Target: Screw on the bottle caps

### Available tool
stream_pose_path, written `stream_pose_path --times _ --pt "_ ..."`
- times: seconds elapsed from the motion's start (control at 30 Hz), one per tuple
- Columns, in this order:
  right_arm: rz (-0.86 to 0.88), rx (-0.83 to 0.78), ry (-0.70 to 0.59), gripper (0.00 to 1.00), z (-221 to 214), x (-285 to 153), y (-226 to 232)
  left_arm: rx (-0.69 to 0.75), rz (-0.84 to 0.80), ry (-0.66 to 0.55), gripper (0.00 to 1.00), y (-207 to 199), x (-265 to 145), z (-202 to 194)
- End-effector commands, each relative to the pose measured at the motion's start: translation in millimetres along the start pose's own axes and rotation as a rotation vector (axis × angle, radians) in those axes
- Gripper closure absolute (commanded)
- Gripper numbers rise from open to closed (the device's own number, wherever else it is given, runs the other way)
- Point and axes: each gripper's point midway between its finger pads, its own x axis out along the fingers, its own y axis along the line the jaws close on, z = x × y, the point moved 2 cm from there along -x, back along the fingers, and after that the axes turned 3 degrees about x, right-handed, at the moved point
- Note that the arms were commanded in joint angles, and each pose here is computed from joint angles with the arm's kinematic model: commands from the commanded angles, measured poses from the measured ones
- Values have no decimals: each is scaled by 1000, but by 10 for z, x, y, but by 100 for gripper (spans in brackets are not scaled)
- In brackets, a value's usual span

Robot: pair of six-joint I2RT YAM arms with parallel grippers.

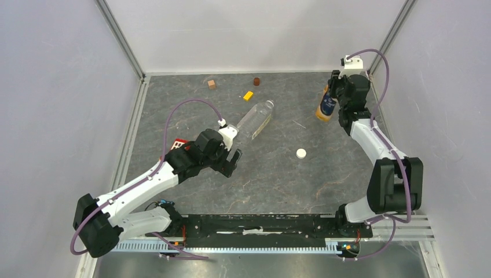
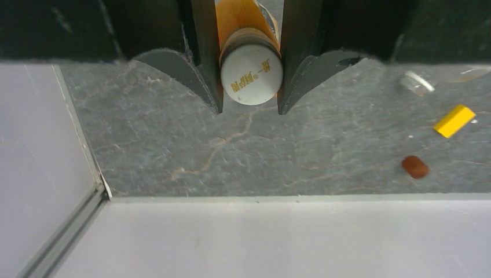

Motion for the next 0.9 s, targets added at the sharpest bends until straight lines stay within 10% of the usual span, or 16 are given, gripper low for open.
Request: stream_pose_path --times 0.0,0.67,0.87 --pt "-4 -27 -48 100 136 124 -56 -80 62 -97 0 82 -29 229" --pt "108 -77 -110 89 -323 -94 56 -45 151 -143 0 235 -25 274" --pt "113 -83 -96 58 -381 -123 60 -32 149 -125 0 233 10 225"
